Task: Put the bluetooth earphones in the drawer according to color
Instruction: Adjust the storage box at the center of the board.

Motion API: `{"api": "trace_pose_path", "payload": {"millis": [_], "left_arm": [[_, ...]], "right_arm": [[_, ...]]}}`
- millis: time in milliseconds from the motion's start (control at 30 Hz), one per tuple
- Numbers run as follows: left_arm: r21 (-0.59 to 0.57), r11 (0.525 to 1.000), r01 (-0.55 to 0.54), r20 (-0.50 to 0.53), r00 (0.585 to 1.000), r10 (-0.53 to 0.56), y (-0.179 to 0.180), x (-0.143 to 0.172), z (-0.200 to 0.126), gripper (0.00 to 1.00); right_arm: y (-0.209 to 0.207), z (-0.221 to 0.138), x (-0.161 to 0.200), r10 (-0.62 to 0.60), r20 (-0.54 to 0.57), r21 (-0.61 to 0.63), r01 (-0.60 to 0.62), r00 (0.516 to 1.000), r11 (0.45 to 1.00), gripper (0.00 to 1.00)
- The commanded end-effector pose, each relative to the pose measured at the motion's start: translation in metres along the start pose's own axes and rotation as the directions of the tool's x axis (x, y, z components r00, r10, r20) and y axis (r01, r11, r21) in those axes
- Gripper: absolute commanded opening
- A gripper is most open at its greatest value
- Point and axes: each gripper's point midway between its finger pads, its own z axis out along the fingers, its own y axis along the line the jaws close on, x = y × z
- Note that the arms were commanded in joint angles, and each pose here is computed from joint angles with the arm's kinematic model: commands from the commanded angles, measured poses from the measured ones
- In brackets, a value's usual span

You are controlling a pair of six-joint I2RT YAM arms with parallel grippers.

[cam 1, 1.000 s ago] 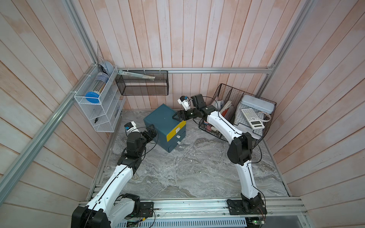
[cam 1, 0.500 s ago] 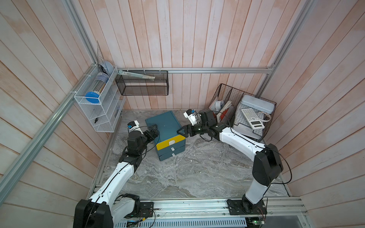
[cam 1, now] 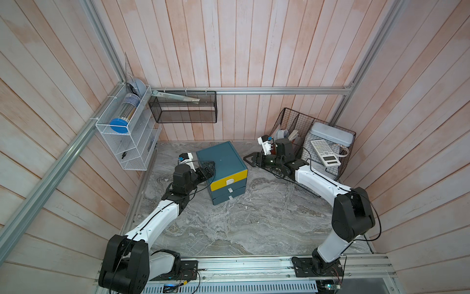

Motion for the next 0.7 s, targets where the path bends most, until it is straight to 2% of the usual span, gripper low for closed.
{"api": "trace_pose_path", "payload": {"millis": [0,367,533,667], "left_arm": [[0.073,0.997,-0.034,-0.036,0.999,0.037,-0.021,0.002,0.002,0.97],[-0.034,0.999,-0.014,0.084,0.996,0.017,0.002,-0.019,-0.019,0.97],[-0.003,1.0,-0.013,0.076,0.997,0.013,-0.003,-0.018,-0.018,0.97],[0.051,0.999,-0.009,0.053,0.999,0.007,-0.013,-0.013,-0.015,0.97]], "right_arm": [[0.011,0.007,0.002,-0.008,-0.008,-0.074,0.008,1.0,0.997,0.79],[0.059,0.013,0.044,-0.081,-0.082,-0.176,0.065,0.993,0.982,0.76],[0.076,0.006,0.06,-0.1,-0.089,-0.202,0.081,0.991,0.976,0.76],[0.076,-0.008,0.061,-0.102,-0.05,-0.169,0.092,0.994,0.981,0.76]]}}
